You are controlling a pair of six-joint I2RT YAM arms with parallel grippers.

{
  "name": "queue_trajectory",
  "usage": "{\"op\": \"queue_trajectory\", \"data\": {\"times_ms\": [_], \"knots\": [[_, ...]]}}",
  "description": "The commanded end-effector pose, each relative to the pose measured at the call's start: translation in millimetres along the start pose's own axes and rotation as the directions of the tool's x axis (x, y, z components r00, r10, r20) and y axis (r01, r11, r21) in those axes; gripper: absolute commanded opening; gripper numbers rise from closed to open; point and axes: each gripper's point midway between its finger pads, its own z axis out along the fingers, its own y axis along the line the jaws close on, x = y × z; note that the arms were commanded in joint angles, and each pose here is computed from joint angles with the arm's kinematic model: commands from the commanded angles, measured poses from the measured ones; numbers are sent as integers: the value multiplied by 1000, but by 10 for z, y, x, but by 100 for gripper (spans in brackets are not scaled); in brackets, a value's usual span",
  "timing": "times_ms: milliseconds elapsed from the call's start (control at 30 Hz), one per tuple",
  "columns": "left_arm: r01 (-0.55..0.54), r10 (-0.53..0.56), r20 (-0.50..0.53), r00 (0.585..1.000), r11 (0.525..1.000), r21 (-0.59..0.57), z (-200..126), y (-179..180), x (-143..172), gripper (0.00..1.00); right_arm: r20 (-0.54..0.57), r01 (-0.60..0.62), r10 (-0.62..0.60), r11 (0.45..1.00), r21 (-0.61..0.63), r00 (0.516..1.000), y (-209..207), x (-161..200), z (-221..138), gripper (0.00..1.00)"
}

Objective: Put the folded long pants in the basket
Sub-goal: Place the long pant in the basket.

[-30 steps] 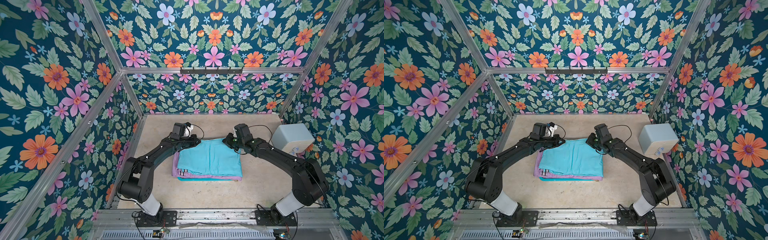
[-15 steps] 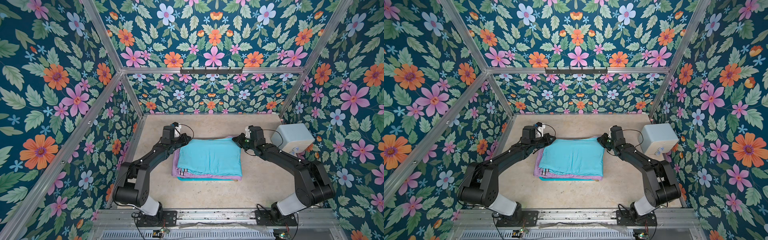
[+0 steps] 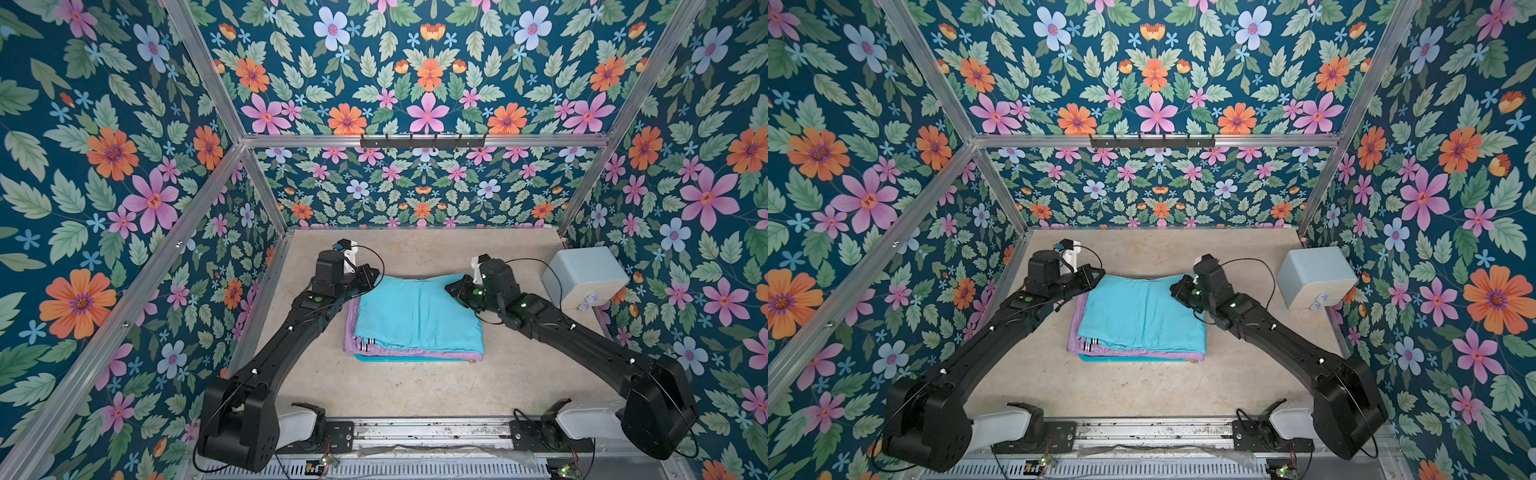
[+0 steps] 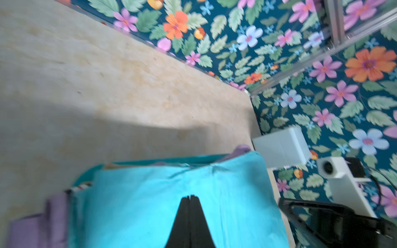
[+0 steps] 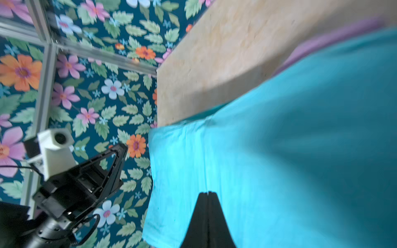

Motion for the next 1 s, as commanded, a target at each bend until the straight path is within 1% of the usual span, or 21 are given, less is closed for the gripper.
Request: {"op": "queue_trajectory", "data": {"times_ms": [0, 67, 133, 233, 267, 300, 367, 400, 467, 533, 600, 633, 700, 767, 833, 867, 900, 967], "knots": [[-3, 5, -77, 997, 1000, 26, 44, -139, 430, 0, 38, -16, 13, 998, 60, 999, -29, 211, 129, 0], [13, -14, -89, 996, 1000, -9, 34, -1, 660, 0, 16, 2, -3, 997, 71, 1000, -86, 390, 198, 0], [33, -36, -92, 995, 999, -30, -1, 149, 828, 0, -5, -10, 11, 995, 102, 1000, -262, 489, 220, 0], [41, -49, -99, 994, 996, -78, -73, 354, 1033, 0, 15, 17, -19, 988, 150, 1000, -532, 534, 99, 0], [33, -42, -90, 995, 994, -109, -114, 431, 1063, 0, 19, 19, -22, 984, 178, 1000, -659, 537, 41, 0], [17, -31, -83, 996, 986, -165, -167, 538, 1080, 0, 11, 14, -17, 982, 188, 1000, -772, 543, -14, 0], [-5, -13, -61, 998, 959, -282, -277, 753, 1073, 0, 16, -15, 12, 980, 198, 1000, -992, 511, -145, 0], [-6, -11, -53, 999, 950, -313, -304, 819, 1075, 0, 34, -37, 30, 978, 204, 999, -1118, 479, -220, 0], [-7, -11, -56, 998, 947, -320, -307, 838, 1084, 0, 65, -61, 48, 975, 214, 997, -1336, 415, -350, 0], [-2, -16, -50, 999, 936, -352, -328, 895, 1078, 0, 78, -88, 72, 969, 230, 994, -1519, 377, -464, 0], [7, -14, -13, 1000, 912, -410, -418, 986, 1030, 0, 91, -109, 90, 964, 242, 992, -1659, 352, -583, 0], [11, -10, 4, 1000, 905, -425, -466, 999, 999, 0, 100, -113, 92, 966, 232, 991, -1657, 333, -631, 0], [9, 6, 36, 999, 914, -405, -553, 876, 864, 0, 112, -91, 69, 975, 201, 991, -1529, 287, -755, 0], [4, 18, 57, 998, 937, -348, -617, 655, 718, 0, 113, -76, 57, 982, 171, 992, -1363, 247, -869, 0], [4, 14, 69, 998, 966, -259, -655, 404, 614, 0, 101, -81, 69, 989, 123, 993, -1175, 233, -954, 0], [11, 1, 63, 998, 981, -191, -647, 264, 608, 0, 96, -93, 84, 991, 92, 992, -1082, 230, -976, 0], [21, -15, 53, 998, 993, -114, -634, 125, 619, 0, 87, -102, 97, 993, 58, 991, -979, 246, -976, 0], [52, -52, 7, 999, 999, 10, -584, -65, 723, 0, 73, -97, 96, 995, 3, 993, -778, 329, -923, 0]]}}
